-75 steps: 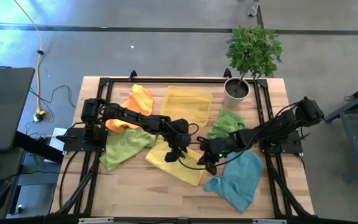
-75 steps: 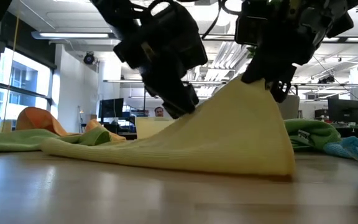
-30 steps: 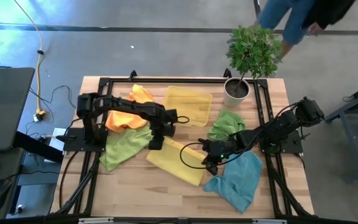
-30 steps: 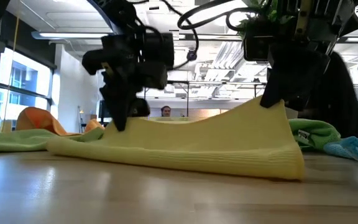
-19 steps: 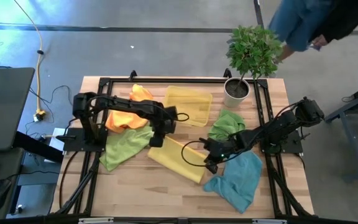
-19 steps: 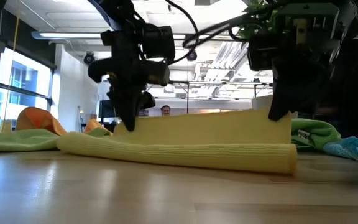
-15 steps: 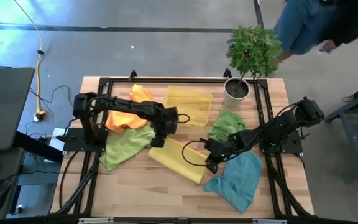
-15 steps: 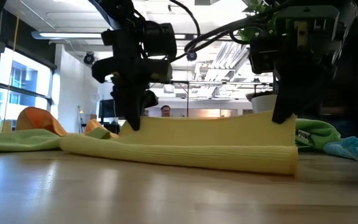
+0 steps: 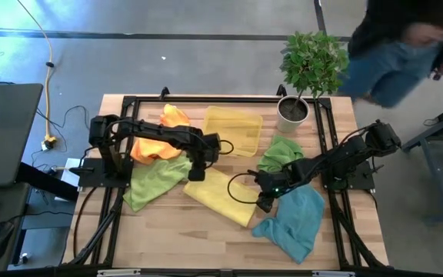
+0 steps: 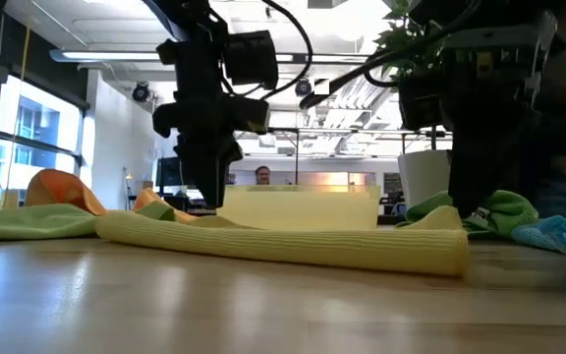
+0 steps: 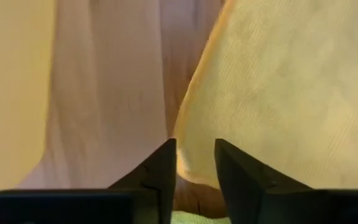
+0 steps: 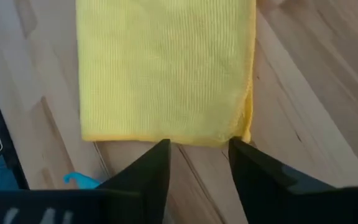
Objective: Fold microfiber towels
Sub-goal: Fold the yellow microfiber towel
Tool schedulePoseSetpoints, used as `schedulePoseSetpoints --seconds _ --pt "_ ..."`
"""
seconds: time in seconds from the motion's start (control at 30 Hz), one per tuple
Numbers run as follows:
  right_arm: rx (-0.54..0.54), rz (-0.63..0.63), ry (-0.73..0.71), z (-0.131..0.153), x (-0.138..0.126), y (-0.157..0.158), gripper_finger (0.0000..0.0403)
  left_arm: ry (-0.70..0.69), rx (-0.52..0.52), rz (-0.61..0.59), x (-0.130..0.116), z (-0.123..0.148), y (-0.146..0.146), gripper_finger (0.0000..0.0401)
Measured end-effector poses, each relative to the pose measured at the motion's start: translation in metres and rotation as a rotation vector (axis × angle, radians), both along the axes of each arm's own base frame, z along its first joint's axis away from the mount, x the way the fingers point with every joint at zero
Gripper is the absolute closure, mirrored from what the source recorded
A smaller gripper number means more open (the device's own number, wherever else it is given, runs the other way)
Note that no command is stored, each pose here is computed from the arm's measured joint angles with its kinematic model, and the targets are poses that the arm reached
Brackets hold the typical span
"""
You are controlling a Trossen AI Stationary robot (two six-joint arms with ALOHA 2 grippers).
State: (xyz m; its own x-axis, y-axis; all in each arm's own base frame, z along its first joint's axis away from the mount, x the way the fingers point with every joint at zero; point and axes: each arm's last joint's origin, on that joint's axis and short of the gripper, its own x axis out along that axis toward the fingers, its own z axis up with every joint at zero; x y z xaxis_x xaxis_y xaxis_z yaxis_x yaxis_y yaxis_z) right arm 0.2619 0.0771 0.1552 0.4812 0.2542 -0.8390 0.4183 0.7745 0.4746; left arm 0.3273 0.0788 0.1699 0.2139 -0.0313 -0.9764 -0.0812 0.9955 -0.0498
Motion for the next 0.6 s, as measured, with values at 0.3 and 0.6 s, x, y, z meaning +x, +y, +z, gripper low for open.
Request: schedulePoseSetpoints --seconds 0.3,0.6 --pt "-0.225 0.271 0.008 0.025 0.005 0.01 0.0264 0.027 -0.085 0.019 0.003 0.027 -0.033 0.0272" --pt "-0.512 0.485 -0.052 0.034 0.003 0.024 0.0281 -0.016 -0.137 0.015 0.009 0.027 -0.089 0.0276"
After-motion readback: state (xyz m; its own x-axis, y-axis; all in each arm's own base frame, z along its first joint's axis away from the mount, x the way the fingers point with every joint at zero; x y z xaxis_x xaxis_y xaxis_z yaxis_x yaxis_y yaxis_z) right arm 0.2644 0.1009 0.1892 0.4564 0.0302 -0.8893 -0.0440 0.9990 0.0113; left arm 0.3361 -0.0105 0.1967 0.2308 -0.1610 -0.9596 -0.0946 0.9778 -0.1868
